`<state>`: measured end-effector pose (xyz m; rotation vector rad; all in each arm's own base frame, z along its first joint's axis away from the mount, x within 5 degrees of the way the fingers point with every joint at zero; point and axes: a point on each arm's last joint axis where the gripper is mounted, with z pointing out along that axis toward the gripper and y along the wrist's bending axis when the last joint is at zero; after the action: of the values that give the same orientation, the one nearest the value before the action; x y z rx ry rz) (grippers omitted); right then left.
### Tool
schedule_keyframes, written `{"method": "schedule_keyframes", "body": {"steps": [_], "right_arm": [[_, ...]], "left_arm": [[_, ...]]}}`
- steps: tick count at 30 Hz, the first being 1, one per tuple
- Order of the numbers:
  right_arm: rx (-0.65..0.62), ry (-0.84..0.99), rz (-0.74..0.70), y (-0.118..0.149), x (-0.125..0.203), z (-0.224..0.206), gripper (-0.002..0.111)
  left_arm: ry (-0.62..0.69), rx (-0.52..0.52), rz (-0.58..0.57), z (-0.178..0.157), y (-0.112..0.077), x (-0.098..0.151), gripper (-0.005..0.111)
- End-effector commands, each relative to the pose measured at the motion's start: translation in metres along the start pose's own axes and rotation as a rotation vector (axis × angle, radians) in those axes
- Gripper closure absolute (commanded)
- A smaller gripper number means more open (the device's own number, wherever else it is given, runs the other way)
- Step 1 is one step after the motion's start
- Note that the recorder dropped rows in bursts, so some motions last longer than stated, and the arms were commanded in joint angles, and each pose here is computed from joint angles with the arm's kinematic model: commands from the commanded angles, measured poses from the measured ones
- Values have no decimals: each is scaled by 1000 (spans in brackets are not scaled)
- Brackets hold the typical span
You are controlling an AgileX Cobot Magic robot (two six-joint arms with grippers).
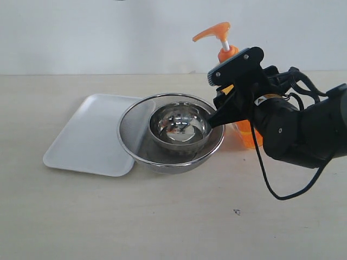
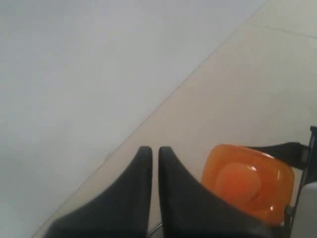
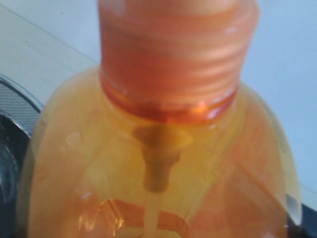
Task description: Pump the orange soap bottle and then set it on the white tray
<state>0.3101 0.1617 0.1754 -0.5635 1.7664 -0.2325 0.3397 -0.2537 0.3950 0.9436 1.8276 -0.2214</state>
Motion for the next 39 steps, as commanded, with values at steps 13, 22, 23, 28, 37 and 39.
{"method": "schedule_keyframes", "body": {"steps": [13,22,23,28,37,39], "right_arm": [[23,-41,9,-3,-8,0,108],[22,-40,11,-3,-8,0,108],[22,-40,11,-3,-8,0,108],[22,-40,11,-3,-8,0,108],[18,-38,9,-3,-7,0,108],[18,-38,9,-3,-7,0,108]], "left_arm": [[171,169,18,20,8,5,102],[168,468,-23,28,17,9,102],[167,479,-30,30,17,9,102],[150,488,-43,42,18,9,102],[106,466,-46,56,20,11,102],[107,467,-44,57,20,11,102]]}}
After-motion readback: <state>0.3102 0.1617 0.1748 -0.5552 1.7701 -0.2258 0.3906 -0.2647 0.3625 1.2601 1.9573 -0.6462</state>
